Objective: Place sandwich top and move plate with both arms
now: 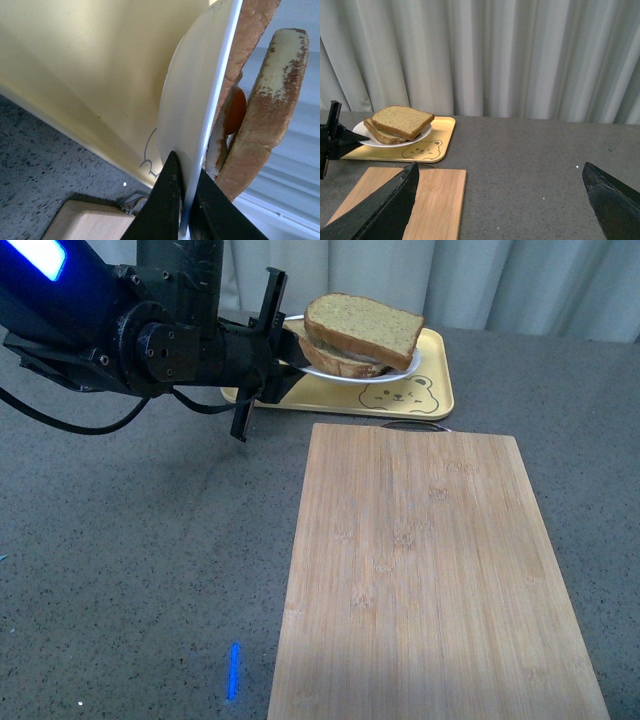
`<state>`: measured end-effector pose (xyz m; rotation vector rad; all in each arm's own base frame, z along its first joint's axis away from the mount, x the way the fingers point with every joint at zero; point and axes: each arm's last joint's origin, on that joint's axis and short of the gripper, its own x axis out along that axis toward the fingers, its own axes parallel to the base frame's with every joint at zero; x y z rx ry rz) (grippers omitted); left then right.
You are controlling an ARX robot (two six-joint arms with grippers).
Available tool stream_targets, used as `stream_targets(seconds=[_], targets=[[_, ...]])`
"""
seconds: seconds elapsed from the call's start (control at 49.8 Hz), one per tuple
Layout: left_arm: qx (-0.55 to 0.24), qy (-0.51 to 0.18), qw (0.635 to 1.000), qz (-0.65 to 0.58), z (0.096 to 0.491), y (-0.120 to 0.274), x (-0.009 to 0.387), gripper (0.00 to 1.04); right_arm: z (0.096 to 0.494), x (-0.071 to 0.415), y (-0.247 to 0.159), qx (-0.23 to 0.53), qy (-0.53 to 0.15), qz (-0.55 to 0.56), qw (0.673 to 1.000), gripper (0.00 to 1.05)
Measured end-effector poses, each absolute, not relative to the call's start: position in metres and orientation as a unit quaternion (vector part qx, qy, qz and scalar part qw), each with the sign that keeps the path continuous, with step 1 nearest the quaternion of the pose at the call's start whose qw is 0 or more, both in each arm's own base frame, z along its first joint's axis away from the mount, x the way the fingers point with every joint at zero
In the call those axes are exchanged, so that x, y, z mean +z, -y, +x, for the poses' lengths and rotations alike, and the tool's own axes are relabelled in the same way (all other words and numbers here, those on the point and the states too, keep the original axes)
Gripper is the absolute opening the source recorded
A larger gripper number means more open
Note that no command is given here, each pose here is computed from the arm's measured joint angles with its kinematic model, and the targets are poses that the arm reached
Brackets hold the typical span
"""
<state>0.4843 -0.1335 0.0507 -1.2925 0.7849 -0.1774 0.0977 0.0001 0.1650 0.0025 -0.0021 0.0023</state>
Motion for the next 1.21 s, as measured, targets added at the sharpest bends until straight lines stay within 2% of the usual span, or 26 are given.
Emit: stream_targets(seconds=[0.261, 0.482, 0.562, 0.783, 0.984, 1.085, 1.125, 1.165, 1.205], targets=[[-0.059, -0.376, 0.728, -0.57, 0.487, 0.139, 0.049, 0.04, 0.098, 0.165, 0.0, 0.001, 0.001, 0.001, 1.0, 0.95], [-0.055, -0.375, 0.731, -0.567, 0.487, 0.14, 0.05, 0.36, 0.098, 0.165, 0.0, 0.001, 0.001, 0.001, 1.0, 0.95], [-0.059, -0.376, 0.731, -0.566, 0.486, 0.139, 0.052, 0.5, 0.098, 0.165, 0.0, 0.001, 0.001, 0.001, 1.0, 0.95], [-0.064, -0.372, 0.75, -0.543, 0.456, 0.128, 0.089, 1.0, 0.098, 0.165, 0.0, 0.001, 0.001, 0.001, 1.0, 0.95], [-0.065, -0.375, 0.782, -0.494, 0.389, 0.11, 0.111, 0.98, 0.098, 0.165, 0.0, 0.001, 0.001, 0.001, 1.0, 0.95], [-0.051, -0.365, 0.816, -0.446, 0.354, 0.099, 0.118, 0.98, 0.098, 0.165, 0.0, 0.001, 0.001, 0.001, 1.0, 0.95], [-0.04, -0.273, 0.88, -0.387, 0.349, 0.096, 0.115, 0.91, 0.098, 0.165, 0.0, 0.001, 0.001, 0.001, 1.0, 0.95], [-0.017, -0.151, 0.949, -0.278, 0.337, 0.087, 0.114, 0.8, 0.098, 0.165, 0.0, 0.003, 0.001, 0.001, 1.0, 0.95], [-0.002, -0.088, 0.974, -0.207, 0.322, 0.076, 0.114, 0.71, 0.098, 0.165, 0.0, 0.001, 0.001, 0.001, 1.0, 0.95]])
